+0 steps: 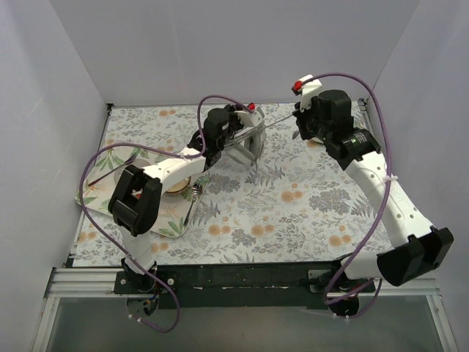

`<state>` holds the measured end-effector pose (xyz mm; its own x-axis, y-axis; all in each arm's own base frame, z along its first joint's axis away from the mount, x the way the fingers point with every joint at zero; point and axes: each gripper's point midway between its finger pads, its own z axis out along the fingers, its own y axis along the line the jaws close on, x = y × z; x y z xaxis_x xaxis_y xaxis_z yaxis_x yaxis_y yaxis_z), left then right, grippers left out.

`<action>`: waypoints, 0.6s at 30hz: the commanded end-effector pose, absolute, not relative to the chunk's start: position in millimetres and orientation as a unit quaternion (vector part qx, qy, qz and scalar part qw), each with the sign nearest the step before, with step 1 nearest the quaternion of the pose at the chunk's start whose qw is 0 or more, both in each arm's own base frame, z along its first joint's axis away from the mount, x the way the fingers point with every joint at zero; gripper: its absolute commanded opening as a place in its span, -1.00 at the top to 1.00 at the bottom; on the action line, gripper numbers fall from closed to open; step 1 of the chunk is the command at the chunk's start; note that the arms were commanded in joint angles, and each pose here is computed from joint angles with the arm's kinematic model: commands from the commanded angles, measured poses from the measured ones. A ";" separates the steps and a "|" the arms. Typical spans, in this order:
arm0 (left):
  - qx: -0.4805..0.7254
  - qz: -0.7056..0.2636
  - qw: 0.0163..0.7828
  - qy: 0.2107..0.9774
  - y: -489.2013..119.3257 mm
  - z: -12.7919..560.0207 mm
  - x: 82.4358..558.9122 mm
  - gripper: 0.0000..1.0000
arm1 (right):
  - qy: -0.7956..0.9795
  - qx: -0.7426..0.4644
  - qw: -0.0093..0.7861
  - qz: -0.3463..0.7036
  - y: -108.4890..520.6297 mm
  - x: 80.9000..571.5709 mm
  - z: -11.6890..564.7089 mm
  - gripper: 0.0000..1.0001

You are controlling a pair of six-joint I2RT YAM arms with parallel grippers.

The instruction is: Wrap the headphones

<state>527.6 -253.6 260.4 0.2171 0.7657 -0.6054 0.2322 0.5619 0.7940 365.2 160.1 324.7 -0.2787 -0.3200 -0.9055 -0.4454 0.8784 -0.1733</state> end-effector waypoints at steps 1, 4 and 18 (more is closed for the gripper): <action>0.435 0.174 0.656 0.592 -238.3 297.3 493.0 1.00 | 0.785 -0.193 0.588 0.006 108.6 406.8 357.4 0.97; 0.439 0.120 0.633 0.626 -243.8 289.3 477.7 1.00 | 0.785 -0.172 0.596 -0.002 90.3 426.9 360.0 0.97; 0.460 -0.240 0.495 0.696 -301.9 304.9 350.7 1.00 | 0.769 -0.213 0.565 0.210 116.2 449.2 308.2 0.97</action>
